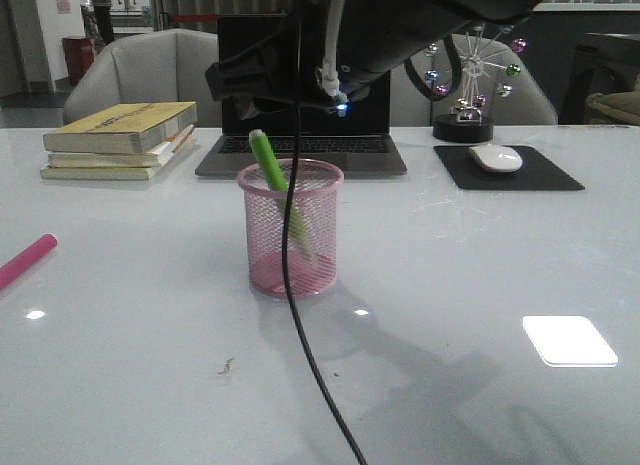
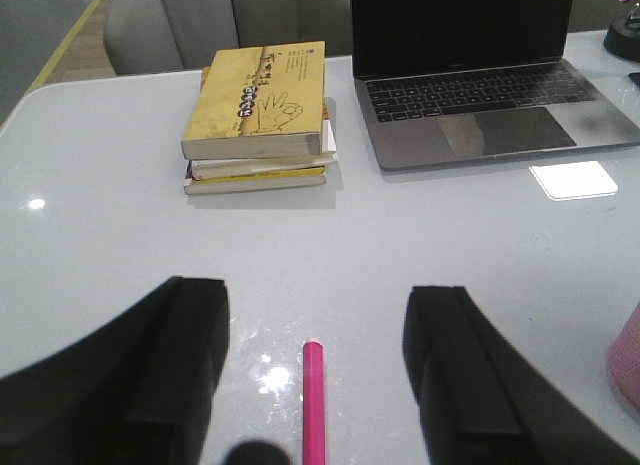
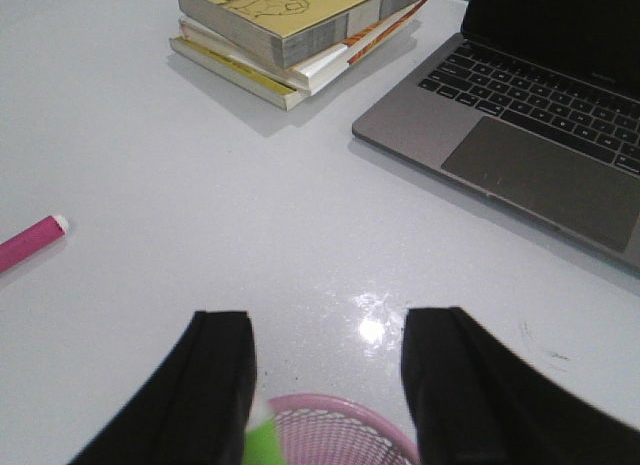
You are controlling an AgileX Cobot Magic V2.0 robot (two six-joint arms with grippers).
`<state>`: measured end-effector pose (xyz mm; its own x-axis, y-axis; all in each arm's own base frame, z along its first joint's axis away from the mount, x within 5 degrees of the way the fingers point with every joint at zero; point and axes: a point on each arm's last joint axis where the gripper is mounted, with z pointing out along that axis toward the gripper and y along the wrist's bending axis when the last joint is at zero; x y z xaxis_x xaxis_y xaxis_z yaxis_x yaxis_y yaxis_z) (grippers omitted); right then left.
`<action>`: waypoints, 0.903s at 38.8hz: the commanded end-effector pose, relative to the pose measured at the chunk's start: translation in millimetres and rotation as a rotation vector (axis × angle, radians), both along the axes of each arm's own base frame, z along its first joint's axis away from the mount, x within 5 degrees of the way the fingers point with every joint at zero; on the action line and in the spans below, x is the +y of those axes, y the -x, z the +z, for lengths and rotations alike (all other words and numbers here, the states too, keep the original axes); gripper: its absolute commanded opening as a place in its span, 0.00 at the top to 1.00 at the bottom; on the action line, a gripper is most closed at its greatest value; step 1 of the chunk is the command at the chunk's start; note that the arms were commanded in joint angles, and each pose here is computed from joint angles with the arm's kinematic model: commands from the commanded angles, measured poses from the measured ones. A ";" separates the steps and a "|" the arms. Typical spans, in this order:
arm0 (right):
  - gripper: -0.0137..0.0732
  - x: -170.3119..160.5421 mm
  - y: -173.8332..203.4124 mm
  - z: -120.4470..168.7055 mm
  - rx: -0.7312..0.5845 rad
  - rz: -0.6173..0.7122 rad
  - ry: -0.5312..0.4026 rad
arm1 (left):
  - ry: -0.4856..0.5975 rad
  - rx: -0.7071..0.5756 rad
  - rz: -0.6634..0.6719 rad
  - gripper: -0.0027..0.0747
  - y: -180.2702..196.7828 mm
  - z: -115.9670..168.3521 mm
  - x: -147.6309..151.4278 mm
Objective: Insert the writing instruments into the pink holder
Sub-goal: 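Lower the green marker into the pink holder and open the right gripper, then withdraw the right gripper away from the holder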
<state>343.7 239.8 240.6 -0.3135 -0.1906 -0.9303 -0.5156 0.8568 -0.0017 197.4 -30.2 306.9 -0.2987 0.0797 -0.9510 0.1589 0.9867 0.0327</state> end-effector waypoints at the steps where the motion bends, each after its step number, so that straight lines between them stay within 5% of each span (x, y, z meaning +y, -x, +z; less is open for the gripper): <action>1: 0.30 -3.1 0.4 36.3 -0.146 -0.003 -0.034 | 0.018 -0.130 -0.010 0.40 -1.8 21.6 -1.5; 17: 0.30 -18.1 17.5 62.3 -0.072 0.063 0.019 | 0.013 -0.133 -0.012 0.40 -1.8 21.7 -1.6; 35: 0.30 -150.2 48.9 155.9 -0.102 -0.158 -0.012 | 0.013 -0.133 -0.012 0.40 -1.8 21.7 -1.6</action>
<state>309.0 115.0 362.6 -0.3213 -0.1660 -0.9323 -0.4245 0.9053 -0.0148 197.4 -30.1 306.9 -0.2964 0.0937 -0.9504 0.1622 0.9857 0.0466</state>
